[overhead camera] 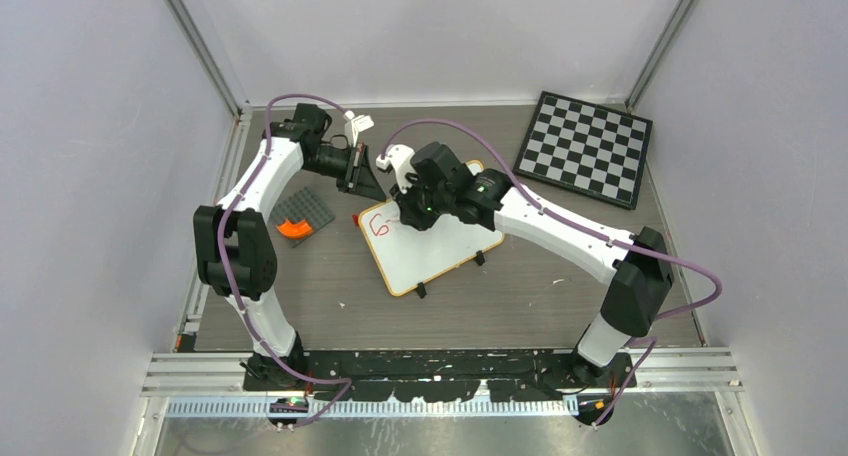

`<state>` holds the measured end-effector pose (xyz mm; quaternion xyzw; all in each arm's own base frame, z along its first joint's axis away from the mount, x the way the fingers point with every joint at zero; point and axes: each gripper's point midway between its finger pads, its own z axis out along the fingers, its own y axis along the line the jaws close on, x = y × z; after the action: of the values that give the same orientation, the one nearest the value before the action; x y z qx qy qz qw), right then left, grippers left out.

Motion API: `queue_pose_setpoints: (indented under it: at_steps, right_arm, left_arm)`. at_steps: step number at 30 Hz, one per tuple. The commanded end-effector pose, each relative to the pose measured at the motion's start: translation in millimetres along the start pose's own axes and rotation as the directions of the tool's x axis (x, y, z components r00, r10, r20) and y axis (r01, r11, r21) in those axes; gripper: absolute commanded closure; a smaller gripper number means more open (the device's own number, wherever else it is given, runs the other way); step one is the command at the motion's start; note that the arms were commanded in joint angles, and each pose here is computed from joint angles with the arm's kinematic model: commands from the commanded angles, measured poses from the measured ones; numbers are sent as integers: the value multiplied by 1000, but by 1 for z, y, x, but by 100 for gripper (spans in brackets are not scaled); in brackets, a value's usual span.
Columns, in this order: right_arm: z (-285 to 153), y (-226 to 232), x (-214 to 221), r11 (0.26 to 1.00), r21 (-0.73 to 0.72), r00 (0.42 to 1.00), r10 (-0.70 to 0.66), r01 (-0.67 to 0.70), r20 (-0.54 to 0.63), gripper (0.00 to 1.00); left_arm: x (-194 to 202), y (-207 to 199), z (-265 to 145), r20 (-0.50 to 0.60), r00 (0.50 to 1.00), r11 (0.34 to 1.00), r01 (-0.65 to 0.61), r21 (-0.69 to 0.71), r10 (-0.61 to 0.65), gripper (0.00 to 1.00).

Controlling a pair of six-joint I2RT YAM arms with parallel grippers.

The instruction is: Write a sentence on the whiteboard

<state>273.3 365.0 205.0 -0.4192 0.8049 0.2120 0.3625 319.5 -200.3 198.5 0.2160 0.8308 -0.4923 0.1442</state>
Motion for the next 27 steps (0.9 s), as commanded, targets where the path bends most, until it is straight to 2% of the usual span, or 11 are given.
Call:
queue_pose_setpoints:
  at_steps: [1,7,16,27]
  right_arm:
    - [-18,-22,-5,998,60,999,7,-9,39,100]
    - [-23,-20,-7,998,53,999,10,-13,44,100]
    - [-35,5,-32,998,-59,995,18,-12,98,100]
    - [-15,-7,-37,1000,-1,994,13,-13,109,100]
  left_arm:
    - [-1,-8,-1,-5,999,999,-34,1,34,100]
    - [0,-8,0,-9,999,999,-34,1,34,100]
    - [0,-9,1,-11,999,999,-40,1,40,100]
    - [1,-9,1,-12,999,999,-47,-3,47,100]
